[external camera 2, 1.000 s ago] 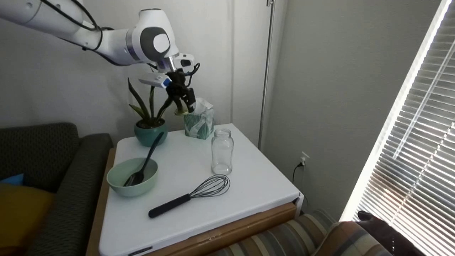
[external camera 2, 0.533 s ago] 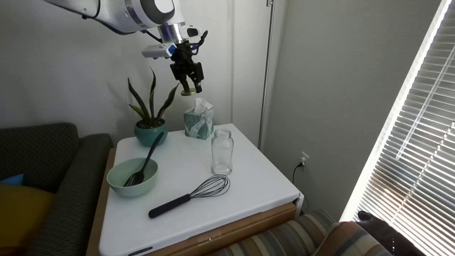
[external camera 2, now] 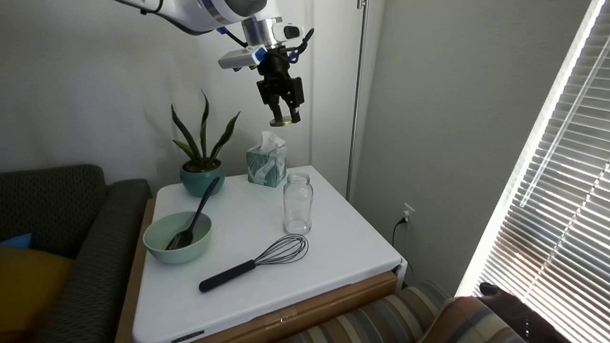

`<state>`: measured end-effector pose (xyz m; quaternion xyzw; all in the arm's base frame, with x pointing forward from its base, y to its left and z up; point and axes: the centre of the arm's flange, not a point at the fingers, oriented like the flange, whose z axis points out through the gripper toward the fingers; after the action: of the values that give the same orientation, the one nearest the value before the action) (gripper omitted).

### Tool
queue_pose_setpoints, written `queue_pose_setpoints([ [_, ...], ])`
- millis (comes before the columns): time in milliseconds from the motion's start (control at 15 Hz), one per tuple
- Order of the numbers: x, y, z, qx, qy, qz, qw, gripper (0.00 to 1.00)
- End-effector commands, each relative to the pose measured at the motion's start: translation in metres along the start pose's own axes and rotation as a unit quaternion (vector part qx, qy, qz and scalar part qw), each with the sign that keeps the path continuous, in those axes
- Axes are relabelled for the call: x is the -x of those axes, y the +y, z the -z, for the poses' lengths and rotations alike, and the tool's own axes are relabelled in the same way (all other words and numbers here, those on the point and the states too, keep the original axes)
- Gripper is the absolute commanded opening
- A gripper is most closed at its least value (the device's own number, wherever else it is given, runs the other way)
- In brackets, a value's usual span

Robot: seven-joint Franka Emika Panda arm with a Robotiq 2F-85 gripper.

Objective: Pick the lid on the table and put it on the bottle

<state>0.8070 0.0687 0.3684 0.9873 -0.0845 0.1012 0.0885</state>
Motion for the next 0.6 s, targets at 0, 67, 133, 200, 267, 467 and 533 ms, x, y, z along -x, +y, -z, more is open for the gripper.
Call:
queue_pose_setpoints([
  [0,-0.031,0.013,-0.016,-0.006,0.005,-0.018,0.9998,0.45],
  [67,-0.031,0.016,-0.025,-0.010,0.006,-0.023,0.9997,0.45],
  [133,-0.031,0.019,-0.034,-0.012,0.004,-0.030,0.9995,0.45],
  [200,-0.031,0.022,-0.044,-0.013,0.002,-0.040,0.9991,0.45],
  [267,-0.031,0.025,-0.054,-0.015,-0.003,-0.047,0.9988,0.45],
  [467,-0.028,0.032,-0.079,-0.018,-0.012,-0.068,0.9974,0.45],
  [533,-0.028,0.035,-0.086,-0.024,-0.011,-0.076,0.9967,0.45],
])
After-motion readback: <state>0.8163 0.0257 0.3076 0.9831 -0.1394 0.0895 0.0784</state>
